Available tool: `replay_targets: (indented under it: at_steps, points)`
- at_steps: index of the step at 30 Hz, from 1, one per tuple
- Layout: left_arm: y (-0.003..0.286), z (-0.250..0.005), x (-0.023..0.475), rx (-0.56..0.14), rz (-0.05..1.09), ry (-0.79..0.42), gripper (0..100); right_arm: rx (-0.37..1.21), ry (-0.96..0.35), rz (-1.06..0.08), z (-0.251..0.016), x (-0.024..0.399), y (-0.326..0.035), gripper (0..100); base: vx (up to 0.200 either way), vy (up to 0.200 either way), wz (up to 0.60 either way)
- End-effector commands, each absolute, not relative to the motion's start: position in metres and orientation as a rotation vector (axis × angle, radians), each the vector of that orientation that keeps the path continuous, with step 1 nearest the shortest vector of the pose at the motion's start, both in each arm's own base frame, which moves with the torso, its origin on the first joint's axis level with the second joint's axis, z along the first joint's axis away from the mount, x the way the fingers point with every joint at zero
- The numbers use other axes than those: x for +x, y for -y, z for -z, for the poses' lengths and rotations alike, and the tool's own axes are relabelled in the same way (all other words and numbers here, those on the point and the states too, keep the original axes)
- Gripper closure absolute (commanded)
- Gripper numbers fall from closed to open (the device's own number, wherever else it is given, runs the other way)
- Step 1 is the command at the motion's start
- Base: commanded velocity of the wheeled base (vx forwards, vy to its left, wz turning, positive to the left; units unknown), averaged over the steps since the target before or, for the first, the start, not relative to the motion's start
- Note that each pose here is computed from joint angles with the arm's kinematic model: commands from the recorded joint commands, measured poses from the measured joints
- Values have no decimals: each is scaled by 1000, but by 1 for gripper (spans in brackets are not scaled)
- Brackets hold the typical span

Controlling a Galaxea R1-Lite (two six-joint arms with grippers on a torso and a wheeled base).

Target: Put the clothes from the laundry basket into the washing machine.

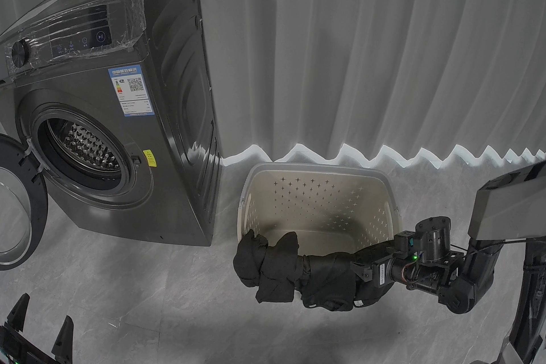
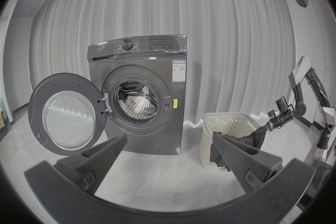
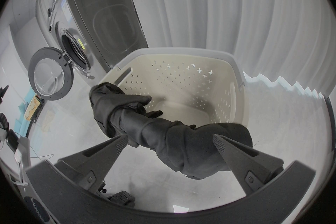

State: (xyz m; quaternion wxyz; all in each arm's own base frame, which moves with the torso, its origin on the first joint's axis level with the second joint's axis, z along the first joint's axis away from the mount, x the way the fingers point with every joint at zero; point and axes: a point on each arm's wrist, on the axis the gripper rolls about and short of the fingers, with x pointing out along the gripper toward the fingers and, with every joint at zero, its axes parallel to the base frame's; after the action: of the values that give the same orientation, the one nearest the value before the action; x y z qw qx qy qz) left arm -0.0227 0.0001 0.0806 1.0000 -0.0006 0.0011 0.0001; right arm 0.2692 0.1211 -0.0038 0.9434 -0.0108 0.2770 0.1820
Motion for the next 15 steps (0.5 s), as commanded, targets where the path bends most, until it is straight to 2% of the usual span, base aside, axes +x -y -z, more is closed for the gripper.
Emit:
replay_targets:
  at_steps: [1, 15]
  points:
    - [0, -75, -23, -2, -2, -2, 0, -28, -571, -361, 9, 276, -124, 0, 0, 0, 0]
    - [0, -75, -23, -2, 0, -2, 0, -31, -560, -314, 15, 295, -120, 0, 0, 0, 0]
